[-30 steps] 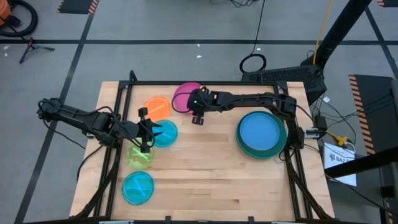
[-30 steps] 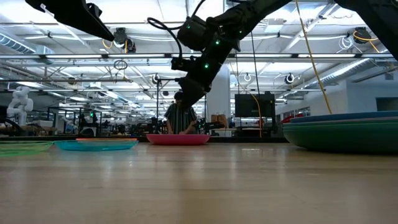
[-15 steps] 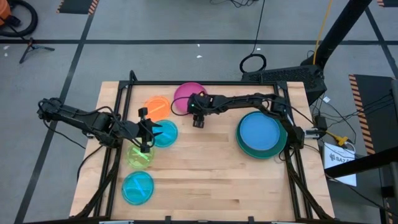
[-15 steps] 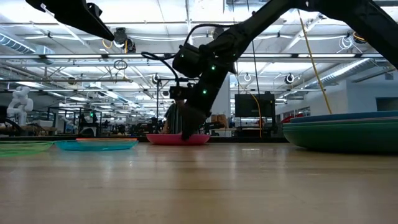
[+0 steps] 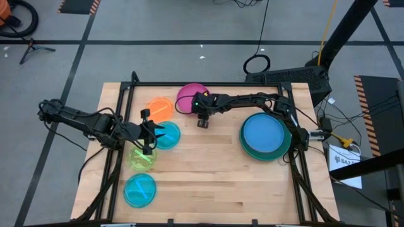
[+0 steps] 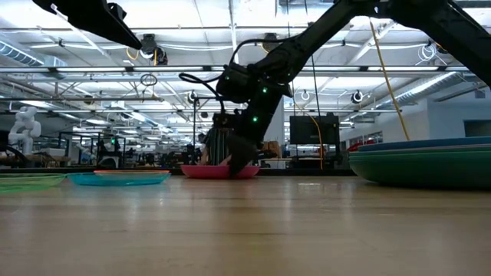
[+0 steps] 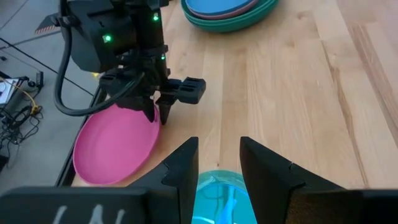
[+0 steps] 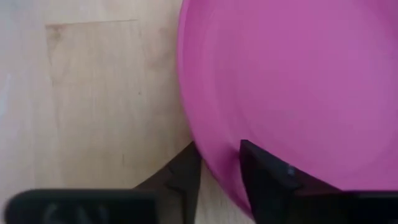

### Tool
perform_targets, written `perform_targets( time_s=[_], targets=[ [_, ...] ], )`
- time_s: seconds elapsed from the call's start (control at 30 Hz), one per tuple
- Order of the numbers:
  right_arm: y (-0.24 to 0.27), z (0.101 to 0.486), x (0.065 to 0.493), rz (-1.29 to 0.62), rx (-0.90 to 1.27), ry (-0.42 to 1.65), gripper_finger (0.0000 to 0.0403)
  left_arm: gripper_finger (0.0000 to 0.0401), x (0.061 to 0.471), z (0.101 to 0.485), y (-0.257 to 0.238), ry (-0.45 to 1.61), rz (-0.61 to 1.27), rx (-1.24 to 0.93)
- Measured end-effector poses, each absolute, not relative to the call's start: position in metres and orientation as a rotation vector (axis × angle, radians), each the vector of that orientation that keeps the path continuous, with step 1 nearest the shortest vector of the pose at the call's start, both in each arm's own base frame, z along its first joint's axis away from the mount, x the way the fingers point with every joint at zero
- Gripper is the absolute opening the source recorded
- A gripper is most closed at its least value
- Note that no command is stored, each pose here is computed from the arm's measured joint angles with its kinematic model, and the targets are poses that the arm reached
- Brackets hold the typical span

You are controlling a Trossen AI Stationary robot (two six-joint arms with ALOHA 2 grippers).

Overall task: Stack plastic plates
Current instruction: Stack the pink plate on top of the blue plate

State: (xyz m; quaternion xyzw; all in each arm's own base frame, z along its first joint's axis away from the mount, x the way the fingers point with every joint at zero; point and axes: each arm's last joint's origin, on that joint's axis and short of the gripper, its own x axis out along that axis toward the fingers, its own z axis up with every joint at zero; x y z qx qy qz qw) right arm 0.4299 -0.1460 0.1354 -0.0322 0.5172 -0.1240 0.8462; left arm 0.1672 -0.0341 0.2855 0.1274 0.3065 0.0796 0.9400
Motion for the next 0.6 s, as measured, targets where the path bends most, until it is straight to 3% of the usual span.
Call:
perform_targets(
  time_s=[0.23,0.6],
  targets=[
    [-0.141,0.138,0.432,-0.203,-0.083,1.079,0.0016,0.0125,0.167,0.286,-0.034,0.622,0.163,0.258],
    [-0.113,0.163,0.426,-0.222,-0.216,1.147,0.0004,0.0125,0.168,0.286,-0.034,0.618,0.166,0.236]
  ],
)
